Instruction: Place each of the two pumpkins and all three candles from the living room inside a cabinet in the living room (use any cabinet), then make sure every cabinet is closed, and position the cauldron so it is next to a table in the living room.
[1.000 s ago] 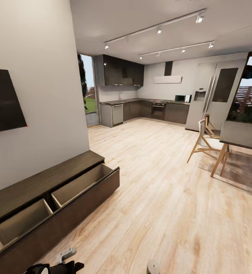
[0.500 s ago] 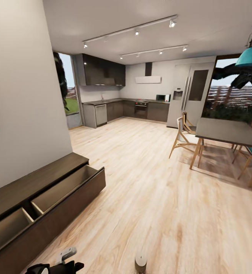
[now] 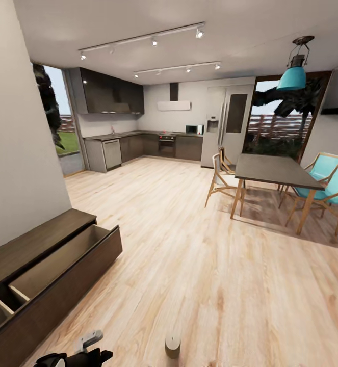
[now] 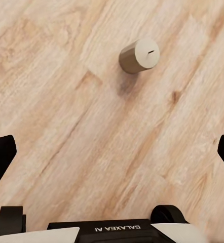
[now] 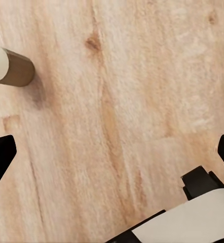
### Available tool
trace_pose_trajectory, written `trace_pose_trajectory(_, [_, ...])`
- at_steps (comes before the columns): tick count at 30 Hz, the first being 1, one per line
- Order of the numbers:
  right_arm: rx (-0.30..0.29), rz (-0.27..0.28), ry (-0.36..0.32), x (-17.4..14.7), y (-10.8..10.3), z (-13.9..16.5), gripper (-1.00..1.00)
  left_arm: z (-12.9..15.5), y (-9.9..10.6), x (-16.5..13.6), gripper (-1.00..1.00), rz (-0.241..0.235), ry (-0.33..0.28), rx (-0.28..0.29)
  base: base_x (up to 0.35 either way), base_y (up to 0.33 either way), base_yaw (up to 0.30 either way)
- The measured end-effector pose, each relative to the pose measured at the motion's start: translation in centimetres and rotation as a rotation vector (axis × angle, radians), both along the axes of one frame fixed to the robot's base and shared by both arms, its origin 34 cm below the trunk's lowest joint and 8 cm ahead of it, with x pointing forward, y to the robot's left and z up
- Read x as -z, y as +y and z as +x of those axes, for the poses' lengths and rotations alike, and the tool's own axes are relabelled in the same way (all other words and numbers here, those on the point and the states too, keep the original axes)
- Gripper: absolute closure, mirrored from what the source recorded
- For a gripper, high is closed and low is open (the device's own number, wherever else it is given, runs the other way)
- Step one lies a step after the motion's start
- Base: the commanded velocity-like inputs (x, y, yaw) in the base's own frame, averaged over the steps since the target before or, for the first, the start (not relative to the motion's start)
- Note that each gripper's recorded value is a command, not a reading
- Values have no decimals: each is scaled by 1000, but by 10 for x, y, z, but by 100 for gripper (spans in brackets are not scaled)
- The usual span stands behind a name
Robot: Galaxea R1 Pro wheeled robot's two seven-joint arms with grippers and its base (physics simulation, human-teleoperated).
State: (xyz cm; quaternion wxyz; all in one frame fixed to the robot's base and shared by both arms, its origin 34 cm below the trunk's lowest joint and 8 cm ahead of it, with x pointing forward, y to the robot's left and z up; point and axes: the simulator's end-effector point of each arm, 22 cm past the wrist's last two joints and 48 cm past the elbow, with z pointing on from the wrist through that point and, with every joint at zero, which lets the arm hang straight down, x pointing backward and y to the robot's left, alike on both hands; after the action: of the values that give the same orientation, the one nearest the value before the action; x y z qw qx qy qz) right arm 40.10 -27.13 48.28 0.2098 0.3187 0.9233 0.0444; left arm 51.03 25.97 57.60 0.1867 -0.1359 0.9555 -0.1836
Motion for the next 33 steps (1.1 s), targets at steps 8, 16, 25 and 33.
trace_pose_trajectory(8, [1,-1,5,1,0,-2,-100,-1,0,1,-100,0,4,0,0,-46,-292])
trace_pose_trajectory(16, [6,-8,31,6,-4,-13,-100,-2,0,3,-100,0,7,0,0,-222,-292])
trace_pose_trajectory(25, [7,-10,40,8,-6,-16,-100,-3,0,5,-100,0,12,0,0,-287,-292])
trace_pose_trajectory(33, [7,-11,44,9,-6,-18,-100,-4,1,6,-100,0,16,-1,0,-140,-292])
